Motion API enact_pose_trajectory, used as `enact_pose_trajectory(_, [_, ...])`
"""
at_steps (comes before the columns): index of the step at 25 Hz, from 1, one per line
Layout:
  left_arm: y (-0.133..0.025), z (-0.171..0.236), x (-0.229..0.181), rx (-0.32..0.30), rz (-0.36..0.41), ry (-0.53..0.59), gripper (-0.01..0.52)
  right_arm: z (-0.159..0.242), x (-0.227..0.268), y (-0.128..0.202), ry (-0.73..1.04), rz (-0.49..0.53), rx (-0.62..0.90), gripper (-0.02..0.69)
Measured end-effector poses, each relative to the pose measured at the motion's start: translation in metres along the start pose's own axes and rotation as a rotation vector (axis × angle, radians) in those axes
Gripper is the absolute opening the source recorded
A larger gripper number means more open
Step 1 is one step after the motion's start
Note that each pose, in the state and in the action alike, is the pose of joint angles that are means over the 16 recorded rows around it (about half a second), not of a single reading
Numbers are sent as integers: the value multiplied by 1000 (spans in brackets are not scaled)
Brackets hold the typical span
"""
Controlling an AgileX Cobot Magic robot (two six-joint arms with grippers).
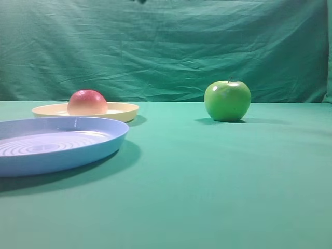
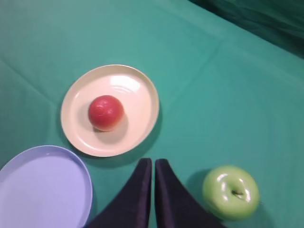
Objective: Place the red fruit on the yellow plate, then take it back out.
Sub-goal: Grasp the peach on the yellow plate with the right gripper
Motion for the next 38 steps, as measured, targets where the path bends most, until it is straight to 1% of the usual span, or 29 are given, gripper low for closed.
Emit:
enact_pose_trajectory(4, [0, 0, 0, 0, 0, 0, 0, 12, 53, 0, -29, 51, -41, 0])
enact_pose_trajectory(8, [0, 0, 0, 0, 0, 0, 0, 36, 95, 3, -52, 83, -62, 0])
enact_pose_trajectory(15, [0, 0, 0, 0, 0, 0, 0, 106, 142, 12, -69, 82, -82, 0])
enact_pose_trajectory(20, [0, 0, 0, 0, 0, 0, 0, 164, 156, 15, -101, 82, -93, 0])
enact_pose_trajectory(26, [0, 0, 0, 0, 0, 0, 0, 222, 161, 11, -203, 111, -99, 0])
enact_pose_trajectory(31, [0, 0, 0, 0, 0, 0, 0, 260, 159, 2, -332, 175, -118, 0])
enact_pose_trajectory(38, [0, 0, 0, 0, 0, 0, 0, 306, 145, -15, -519, 311, -173, 0])
Point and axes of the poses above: a point on each arm's last joint axis where the gripper is mounted, x pointing back along that axis away from the gripper, y along the wrist's bending axis when the last joint is at zero, z = x × y, the point moved 1 cm from there along -x, pointing out along that axis toward the gripper, and after that the axes turned 11 degrees about -x, right-handed, at the moved point
